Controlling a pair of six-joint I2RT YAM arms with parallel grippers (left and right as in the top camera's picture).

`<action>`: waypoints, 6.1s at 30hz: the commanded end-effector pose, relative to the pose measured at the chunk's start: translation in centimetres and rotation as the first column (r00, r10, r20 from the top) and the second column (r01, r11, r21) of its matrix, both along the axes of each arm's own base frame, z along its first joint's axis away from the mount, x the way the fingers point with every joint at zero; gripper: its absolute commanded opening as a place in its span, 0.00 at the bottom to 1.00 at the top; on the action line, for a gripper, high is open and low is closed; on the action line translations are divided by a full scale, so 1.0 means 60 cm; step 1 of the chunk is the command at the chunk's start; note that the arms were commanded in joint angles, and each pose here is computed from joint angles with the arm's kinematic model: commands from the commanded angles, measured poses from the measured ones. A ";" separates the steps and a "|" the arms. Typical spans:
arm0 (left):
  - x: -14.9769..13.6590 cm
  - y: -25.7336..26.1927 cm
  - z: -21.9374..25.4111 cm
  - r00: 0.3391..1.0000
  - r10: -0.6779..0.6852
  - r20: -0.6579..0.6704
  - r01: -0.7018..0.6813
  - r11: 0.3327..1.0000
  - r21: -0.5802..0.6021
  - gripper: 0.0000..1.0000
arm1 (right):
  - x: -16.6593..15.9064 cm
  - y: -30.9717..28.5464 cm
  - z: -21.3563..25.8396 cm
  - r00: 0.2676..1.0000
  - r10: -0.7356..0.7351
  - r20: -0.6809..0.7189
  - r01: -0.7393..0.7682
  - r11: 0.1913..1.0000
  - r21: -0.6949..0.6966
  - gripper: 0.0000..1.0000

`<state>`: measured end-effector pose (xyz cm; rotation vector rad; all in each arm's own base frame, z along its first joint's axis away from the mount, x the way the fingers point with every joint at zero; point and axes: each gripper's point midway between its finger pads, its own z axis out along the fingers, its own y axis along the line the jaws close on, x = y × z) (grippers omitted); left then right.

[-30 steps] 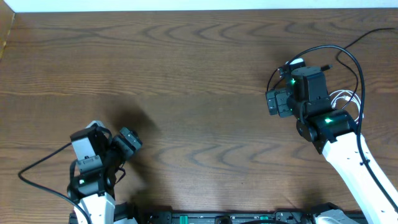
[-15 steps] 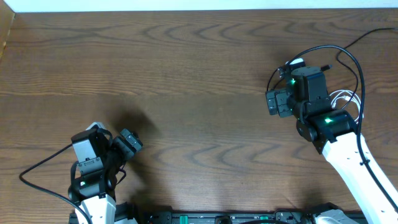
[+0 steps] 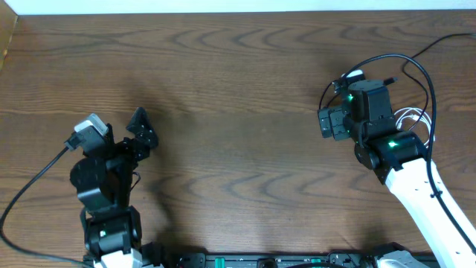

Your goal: Untangle cables

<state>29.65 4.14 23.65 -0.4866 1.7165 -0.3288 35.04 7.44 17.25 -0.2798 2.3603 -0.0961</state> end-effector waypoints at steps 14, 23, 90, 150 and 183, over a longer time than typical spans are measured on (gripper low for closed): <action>-0.056 -0.110 0.044 0.961 -0.213 0.174 0.208 0.977 0.050 0.99 | 0.001 -0.001 -0.001 1.000 -0.005 -0.003 0.005 1.000 0.004 0.99; -0.067 -0.123 0.034 0.952 -0.242 0.190 0.236 0.970 0.054 0.99 | 0.001 -0.001 -0.001 1.000 -0.005 -0.003 0.005 1.000 0.004 0.99; -0.091 -0.123 -0.157 0.968 -0.241 0.067 0.240 0.970 0.023 0.99 | 0.001 -0.001 -0.001 1.000 -0.005 -0.003 0.005 1.000 0.004 0.99; -0.089 -0.033 -0.167 0.999 0.030 0.027 -0.035 0.971 0.238 0.99 | 0.001 -0.001 -0.001 1.000 -0.005 -0.003 0.005 1.000 0.004 0.99; -0.089 -0.033 -0.167 0.999 0.030 0.027 -0.035 0.971 0.238 0.99 | 0.001 -0.001 -0.001 1.000 -0.005 -0.003 0.005 1.000 0.004 0.99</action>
